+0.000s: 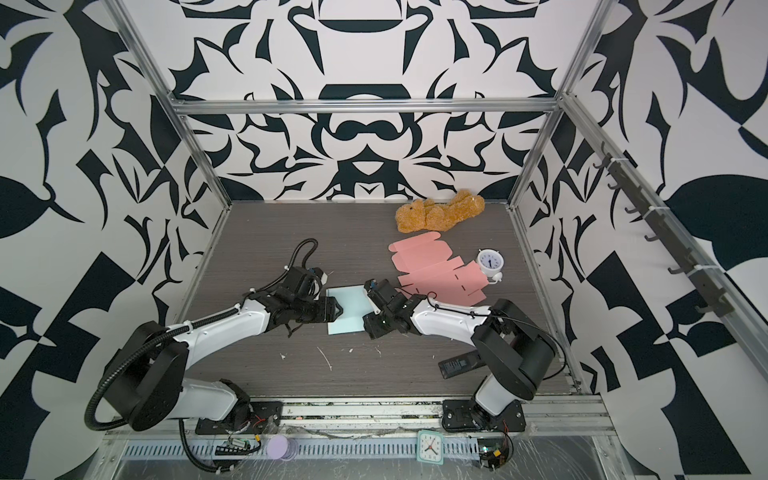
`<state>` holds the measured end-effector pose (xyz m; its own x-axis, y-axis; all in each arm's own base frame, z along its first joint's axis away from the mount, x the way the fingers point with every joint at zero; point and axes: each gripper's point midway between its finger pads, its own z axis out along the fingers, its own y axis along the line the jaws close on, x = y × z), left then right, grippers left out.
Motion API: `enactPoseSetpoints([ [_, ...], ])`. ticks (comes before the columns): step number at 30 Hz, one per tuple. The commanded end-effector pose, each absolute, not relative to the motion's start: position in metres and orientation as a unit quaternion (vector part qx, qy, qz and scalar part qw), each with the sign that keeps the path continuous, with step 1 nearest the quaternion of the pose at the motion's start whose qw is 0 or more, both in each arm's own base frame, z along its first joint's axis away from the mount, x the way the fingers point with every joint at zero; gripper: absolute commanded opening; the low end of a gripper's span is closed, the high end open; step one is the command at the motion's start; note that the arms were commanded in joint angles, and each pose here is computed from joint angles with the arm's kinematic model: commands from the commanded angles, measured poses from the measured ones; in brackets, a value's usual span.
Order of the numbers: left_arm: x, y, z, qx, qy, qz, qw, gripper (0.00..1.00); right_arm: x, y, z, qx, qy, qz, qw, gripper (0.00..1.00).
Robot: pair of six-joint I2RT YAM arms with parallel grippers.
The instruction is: Fold the paper box
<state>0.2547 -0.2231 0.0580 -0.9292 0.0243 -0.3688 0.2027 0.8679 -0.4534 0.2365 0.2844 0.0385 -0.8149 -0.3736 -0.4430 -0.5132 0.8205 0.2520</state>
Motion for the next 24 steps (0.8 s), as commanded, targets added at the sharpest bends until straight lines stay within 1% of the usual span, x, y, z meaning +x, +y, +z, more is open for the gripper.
enactPoseSetpoints([
  [1, 0.26, -0.227, 0.061, 0.066, 0.948, -0.254, 0.182, 0.66, 0.246, 0.293, 0.046, -0.246, 0.93, 0.181, 0.205, 0.62],
  [14, 0.26, -0.227, 0.04, 0.06, 0.953, -0.249, 0.162, 0.6, 0.254, 0.294, 0.042, -0.25, 0.929, 0.166, 0.215, 0.62],
  [20, 0.258, -0.226, 0.038, 0.059, 0.953, -0.252, 0.159, 0.59, 0.261, 0.287, 0.038, -0.252, 0.934, 0.137, 0.215, 0.58],
  [24, 0.256, -0.225, 0.039, 0.057, 0.953, -0.253, 0.158, 0.59, 0.263, 0.284, 0.037, -0.252, 0.934, 0.127, 0.218, 0.58],
])
